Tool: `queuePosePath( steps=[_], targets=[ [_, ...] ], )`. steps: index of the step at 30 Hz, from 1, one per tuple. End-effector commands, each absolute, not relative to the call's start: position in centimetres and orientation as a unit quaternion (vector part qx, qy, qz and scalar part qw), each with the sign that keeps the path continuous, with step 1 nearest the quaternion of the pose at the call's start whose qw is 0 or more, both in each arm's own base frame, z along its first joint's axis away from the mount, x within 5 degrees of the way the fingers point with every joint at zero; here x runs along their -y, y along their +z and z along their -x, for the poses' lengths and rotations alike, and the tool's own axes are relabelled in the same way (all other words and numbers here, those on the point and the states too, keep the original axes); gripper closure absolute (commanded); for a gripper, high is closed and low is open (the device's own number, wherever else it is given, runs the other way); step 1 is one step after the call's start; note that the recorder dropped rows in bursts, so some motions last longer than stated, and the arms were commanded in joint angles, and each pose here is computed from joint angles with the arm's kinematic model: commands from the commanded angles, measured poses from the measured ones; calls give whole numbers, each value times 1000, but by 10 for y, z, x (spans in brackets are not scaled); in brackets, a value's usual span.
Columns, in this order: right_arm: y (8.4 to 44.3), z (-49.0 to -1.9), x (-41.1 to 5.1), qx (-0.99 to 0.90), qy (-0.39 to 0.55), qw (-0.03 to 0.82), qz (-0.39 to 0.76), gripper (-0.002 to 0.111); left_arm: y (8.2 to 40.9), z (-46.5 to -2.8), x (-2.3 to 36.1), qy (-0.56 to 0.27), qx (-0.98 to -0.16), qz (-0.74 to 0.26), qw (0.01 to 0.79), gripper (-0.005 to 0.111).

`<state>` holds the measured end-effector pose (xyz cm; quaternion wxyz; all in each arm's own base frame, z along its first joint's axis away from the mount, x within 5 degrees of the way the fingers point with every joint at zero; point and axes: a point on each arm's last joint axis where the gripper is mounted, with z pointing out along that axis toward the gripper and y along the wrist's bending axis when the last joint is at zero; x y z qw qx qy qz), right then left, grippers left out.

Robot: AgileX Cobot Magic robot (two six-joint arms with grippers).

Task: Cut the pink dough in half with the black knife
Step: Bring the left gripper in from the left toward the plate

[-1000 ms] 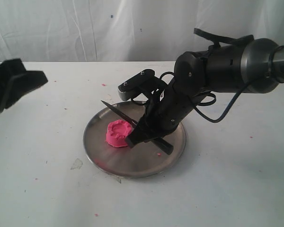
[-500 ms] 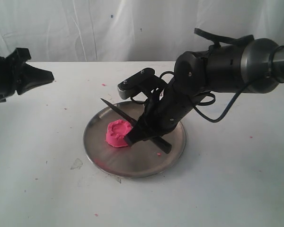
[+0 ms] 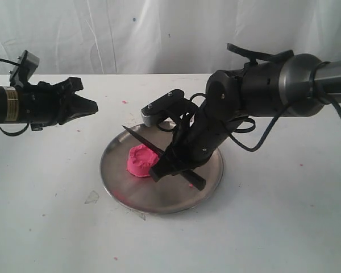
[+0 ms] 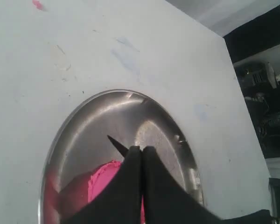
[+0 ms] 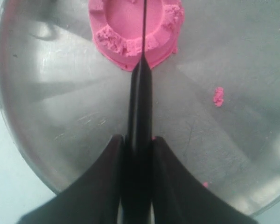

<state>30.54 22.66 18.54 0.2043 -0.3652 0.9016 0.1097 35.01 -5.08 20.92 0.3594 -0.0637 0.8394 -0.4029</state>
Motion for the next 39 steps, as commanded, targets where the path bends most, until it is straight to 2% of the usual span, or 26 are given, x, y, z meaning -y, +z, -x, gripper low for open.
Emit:
queuePosePath(
  steps=[1, 9, 17, 26, 39],
  targets=[
    [188, -307, -226, -899, 110, 210, 369, 108, 207, -364, 64, -416, -835, 43, 357, 107],
    [188, -306, -227, -896, 111, 208, 376, 108, 194, -383, 71, -447, -828, 48, 335, 107],
    [185, -307, -228, -896, 111, 209, 375, 108, 190, -382, 89, -423, -839, 29, 340, 107],
    [172, -310, -230, -900, 111, 198, 372, 108, 190, -381, 90, -421, -839, 18, 344, 107],
    [173, -310, -230, -900, 113, 202, 369, 108, 185, -381, 92, -408, -848, 13, 339, 107]
  ],
)
